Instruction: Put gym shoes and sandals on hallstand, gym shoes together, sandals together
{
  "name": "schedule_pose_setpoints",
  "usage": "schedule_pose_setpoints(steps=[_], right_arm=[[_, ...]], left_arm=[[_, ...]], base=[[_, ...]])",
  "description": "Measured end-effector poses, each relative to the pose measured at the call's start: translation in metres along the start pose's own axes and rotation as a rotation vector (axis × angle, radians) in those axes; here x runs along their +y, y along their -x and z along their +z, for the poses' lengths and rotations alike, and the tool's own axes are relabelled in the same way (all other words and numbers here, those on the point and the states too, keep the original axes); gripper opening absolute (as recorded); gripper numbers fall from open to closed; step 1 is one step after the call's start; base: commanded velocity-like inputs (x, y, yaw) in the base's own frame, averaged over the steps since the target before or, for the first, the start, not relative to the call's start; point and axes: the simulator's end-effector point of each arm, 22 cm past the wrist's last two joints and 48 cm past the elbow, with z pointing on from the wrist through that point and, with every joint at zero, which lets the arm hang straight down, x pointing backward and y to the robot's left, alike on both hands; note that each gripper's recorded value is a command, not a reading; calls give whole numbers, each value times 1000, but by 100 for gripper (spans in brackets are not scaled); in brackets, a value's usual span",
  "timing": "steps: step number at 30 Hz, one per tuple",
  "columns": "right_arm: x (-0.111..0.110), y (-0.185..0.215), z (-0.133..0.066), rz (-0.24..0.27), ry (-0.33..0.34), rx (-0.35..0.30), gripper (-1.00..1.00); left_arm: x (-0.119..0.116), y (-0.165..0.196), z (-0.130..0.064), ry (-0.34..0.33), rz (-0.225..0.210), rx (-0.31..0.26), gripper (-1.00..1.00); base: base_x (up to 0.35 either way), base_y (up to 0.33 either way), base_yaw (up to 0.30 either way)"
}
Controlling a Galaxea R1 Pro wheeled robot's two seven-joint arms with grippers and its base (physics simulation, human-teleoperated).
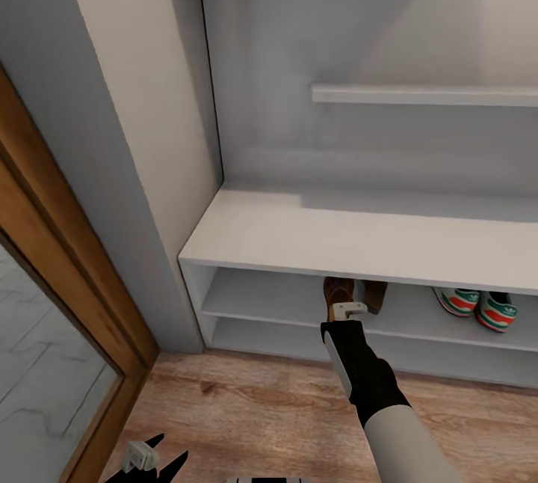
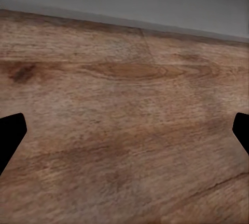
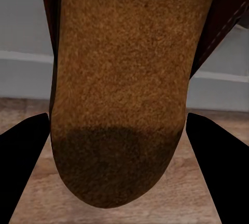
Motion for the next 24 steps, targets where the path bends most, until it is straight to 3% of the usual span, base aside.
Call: schedule_pose_setpoints(steps=[24], right_arm=[[0, -1, 0, 0, 0, 2, -100]], left_arm=[[0, 0, 0, 0, 0, 0, 100]], base=[[85, -4, -42]])
